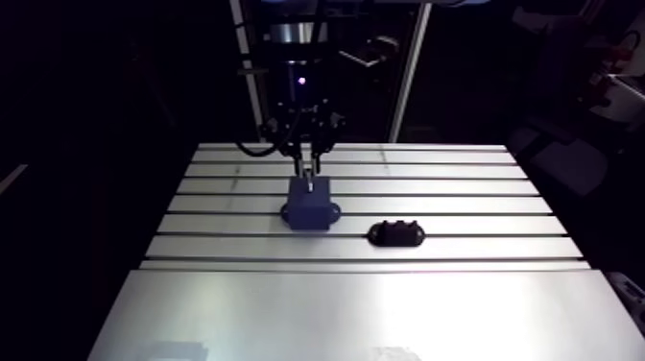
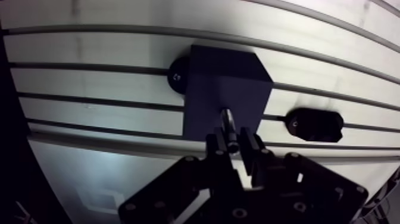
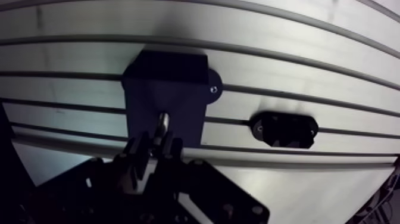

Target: Pick up the M10 bolt and insert it into the hole until fully seated.

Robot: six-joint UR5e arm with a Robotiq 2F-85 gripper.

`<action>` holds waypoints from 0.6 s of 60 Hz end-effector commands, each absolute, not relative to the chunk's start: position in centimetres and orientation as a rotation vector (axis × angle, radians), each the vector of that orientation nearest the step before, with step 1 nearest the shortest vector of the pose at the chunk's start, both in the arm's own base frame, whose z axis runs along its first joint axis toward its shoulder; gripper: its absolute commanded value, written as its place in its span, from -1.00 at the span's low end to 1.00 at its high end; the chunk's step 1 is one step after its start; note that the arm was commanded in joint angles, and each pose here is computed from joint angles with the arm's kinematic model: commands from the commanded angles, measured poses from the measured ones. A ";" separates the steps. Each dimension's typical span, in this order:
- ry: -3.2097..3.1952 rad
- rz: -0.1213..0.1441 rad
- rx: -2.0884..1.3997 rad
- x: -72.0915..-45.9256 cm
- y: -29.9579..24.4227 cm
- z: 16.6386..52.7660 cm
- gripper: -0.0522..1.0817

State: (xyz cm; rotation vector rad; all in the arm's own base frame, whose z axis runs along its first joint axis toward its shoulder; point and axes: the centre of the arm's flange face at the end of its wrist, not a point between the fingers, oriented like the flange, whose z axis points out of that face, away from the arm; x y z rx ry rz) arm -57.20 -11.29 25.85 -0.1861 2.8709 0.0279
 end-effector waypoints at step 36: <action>2.861 0.023 -0.172 -56.8 -10.8 24.9 0.99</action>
